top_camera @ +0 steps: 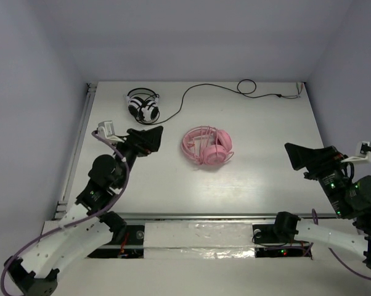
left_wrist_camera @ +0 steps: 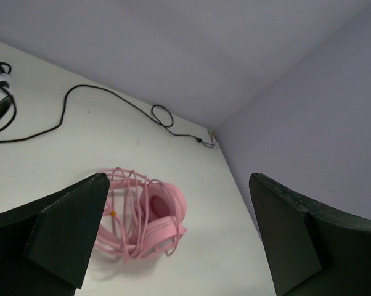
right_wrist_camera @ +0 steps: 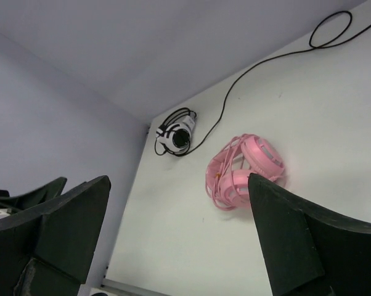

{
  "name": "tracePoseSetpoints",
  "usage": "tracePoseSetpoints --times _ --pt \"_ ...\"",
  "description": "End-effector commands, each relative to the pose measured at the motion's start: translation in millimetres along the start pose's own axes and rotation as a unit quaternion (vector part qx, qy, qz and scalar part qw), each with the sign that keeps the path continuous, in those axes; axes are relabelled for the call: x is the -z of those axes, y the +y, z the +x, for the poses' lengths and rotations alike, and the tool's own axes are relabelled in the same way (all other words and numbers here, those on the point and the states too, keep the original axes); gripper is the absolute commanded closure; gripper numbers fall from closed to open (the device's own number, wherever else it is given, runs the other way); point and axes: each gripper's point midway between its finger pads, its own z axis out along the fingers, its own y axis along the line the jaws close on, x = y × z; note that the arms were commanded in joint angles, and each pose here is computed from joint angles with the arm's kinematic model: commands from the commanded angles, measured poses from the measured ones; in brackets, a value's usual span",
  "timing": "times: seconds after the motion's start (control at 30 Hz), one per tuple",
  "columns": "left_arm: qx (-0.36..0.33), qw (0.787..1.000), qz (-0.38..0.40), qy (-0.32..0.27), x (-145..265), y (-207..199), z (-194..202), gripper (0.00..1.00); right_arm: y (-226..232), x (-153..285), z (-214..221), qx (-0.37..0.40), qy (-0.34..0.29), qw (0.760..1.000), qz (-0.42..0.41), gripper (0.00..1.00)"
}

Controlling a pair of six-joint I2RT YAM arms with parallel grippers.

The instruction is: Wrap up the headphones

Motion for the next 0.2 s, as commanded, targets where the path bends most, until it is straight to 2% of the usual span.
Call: tracePoseSetpoints --times 0.0,0.07,0.17 --pt "-0.044 0.998 -0.015 0.042 22.6 9.3 4.8 0.01 -17.3 6.1 -5.2 0.011 -0.007 1.0 0.02 0.0" --pt "-0.051 0.998 0.007 0.046 31.3 4.0 3.6 0.01 -20.0 7.2 -2.3 0.003 -0.007 1.0 0.015 0.0" --pt "-0.061 0.996 -0.003 0.058 35.4 13.6 11.9 0.01 -21.3 2.7 10.5 0.006 -0.002 1.0 0.015 0.0"
